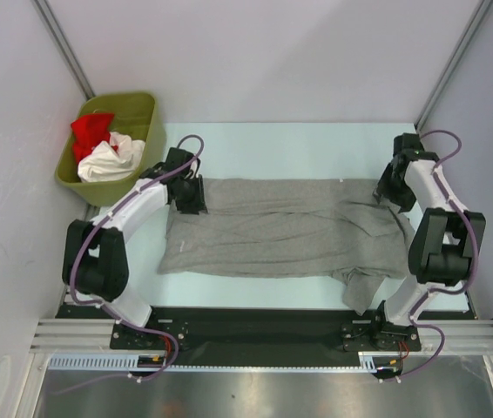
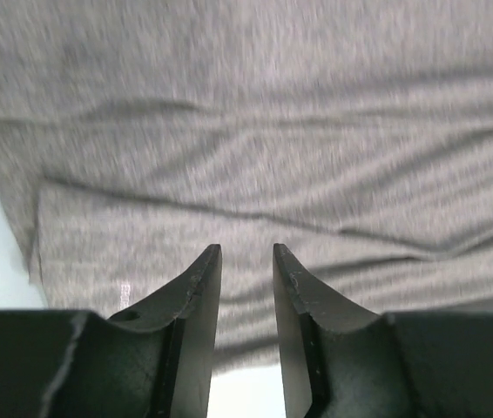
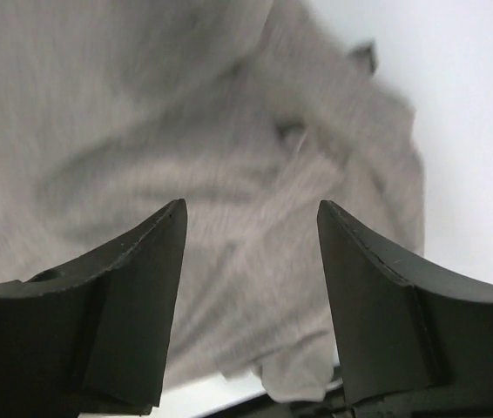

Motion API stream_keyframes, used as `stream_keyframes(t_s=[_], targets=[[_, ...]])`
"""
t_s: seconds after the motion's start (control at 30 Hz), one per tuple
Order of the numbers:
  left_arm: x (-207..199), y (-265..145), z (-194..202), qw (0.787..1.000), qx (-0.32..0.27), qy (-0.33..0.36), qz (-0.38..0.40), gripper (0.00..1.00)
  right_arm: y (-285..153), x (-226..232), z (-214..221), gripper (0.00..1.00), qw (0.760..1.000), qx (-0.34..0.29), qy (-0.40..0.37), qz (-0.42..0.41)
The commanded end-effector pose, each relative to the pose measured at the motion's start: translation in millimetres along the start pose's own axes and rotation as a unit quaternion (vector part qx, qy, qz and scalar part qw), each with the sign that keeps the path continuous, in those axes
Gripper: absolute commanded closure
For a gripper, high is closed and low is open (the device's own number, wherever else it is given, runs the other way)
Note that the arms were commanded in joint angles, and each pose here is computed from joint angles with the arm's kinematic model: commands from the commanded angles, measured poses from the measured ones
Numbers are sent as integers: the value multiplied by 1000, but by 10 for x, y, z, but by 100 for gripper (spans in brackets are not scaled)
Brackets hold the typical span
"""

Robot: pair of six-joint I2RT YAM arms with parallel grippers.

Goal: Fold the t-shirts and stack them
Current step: Fold the tshirt

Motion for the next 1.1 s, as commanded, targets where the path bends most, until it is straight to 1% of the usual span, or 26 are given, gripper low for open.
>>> stream_keyframes(t_s=[0.0,0.03,0.1,0.13,0.23,0.27,0.37,0.43,0.47,0.53,0.67,0.73,0.77,0.87,0.93,0.97,1.0,1.07], targets=[[-15,-179,119,999,-8,21,37,65,-204,-183,168,35,1000,-9,-14,19],[-24,-235,138,999,-13,21,45,65,-190,-247,196,36,1000,-3,-24,15],[-43,-279,134,998,-21,23,53,64,-257,-233,223,37,998,-5,-59,-13],[-44,-288,129,998,-22,23,56,64,-271,-163,287,37,996,9,-85,-40],[-61,-309,80,998,-29,25,59,65,-156,-64,478,55,989,48,-122,-70],[-68,-301,74,997,-26,24,61,64,-129,-4,545,63,986,53,-137,-73],[-103,-328,51,996,-28,25,78,65,-50,83,642,73,982,70,-158,-78],[-113,-356,25,996,-34,27,81,65,7,116,668,69,979,76,-167,-84],[-111,-361,18,996,-35,31,80,65,16,134,681,61,978,78,-173,-85],[-109,-387,-2,996,-39,35,77,65,60,138,727,54,976,87,-185,-79],[-103,-430,-12,995,-44,42,74,65,139,150,814,44,972,95,-209,-50],[-96,-440,-3,996,-43,44,71,65,149,217,894,42,970,93,-222,-43],[-92,-440,2,996,-42,44,70,65,190,238,914,38,969,92,-225,-42],[-90,-443,13,996,-39,45,70,65,274,276,918,36,970,79,-229,-24],[-89,-443,19,996,-36,45,70,65,359,262,886,36,972,69,-224,7],[-90,-443,19,996,-36,45,71,65,377,271,852,37,973,61,-222,18],[-90,-451,19,996,-36,45,70,65,409,233,799,38,973,44,-220,51],[-85,-460,21,996,-37,46,68,65,411,216,674,41,977,19,-203,70]])
Point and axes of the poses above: each gripper's point midway between its finger pads, its own y axis out along the fingers, its own x axis along the line the jaws close on, z = x × y, the point moved 9 cm from there along -y, back along the fingers, and after that the axes turned 6 degrees about y, right-handed, at the moved point
